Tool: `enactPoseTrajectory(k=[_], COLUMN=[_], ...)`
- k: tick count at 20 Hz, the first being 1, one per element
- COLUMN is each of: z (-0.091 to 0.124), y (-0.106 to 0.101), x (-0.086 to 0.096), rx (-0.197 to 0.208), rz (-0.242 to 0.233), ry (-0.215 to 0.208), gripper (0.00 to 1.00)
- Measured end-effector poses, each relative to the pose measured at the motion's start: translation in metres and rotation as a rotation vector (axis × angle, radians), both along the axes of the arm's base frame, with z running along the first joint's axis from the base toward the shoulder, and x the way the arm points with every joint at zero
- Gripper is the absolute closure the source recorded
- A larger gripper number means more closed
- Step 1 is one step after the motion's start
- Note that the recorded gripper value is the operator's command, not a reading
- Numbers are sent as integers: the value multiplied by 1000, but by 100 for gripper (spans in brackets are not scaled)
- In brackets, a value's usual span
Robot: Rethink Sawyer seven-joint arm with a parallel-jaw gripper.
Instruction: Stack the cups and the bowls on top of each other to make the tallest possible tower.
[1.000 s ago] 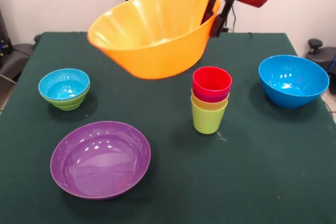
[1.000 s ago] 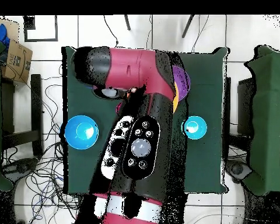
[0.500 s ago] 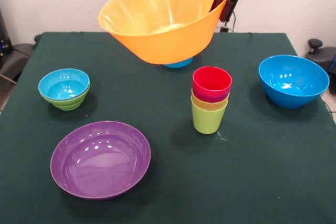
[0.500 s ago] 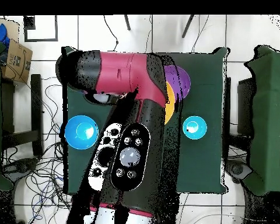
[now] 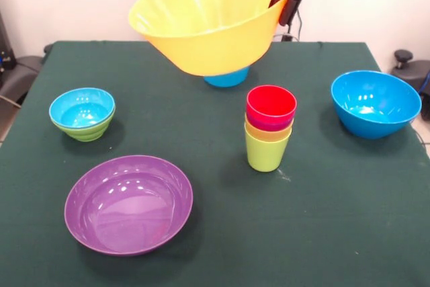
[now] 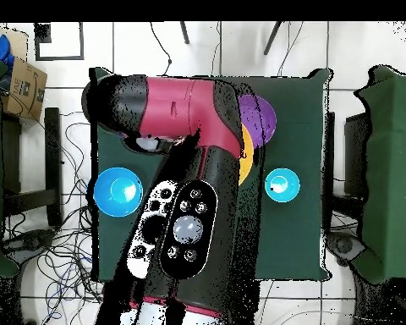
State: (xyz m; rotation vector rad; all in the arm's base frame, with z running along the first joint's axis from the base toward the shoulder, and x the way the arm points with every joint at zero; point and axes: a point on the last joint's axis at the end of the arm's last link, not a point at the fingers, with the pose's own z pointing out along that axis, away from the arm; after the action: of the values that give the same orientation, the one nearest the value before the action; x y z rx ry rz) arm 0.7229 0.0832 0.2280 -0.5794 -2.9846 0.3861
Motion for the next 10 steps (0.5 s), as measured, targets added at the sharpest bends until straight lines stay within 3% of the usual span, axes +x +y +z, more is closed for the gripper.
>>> enactPoseTrajectory(k=[10], z=[-2], y=[26], x=[-4], rx=[-4], rz=[-20], ry=[-6], gripper=[100])
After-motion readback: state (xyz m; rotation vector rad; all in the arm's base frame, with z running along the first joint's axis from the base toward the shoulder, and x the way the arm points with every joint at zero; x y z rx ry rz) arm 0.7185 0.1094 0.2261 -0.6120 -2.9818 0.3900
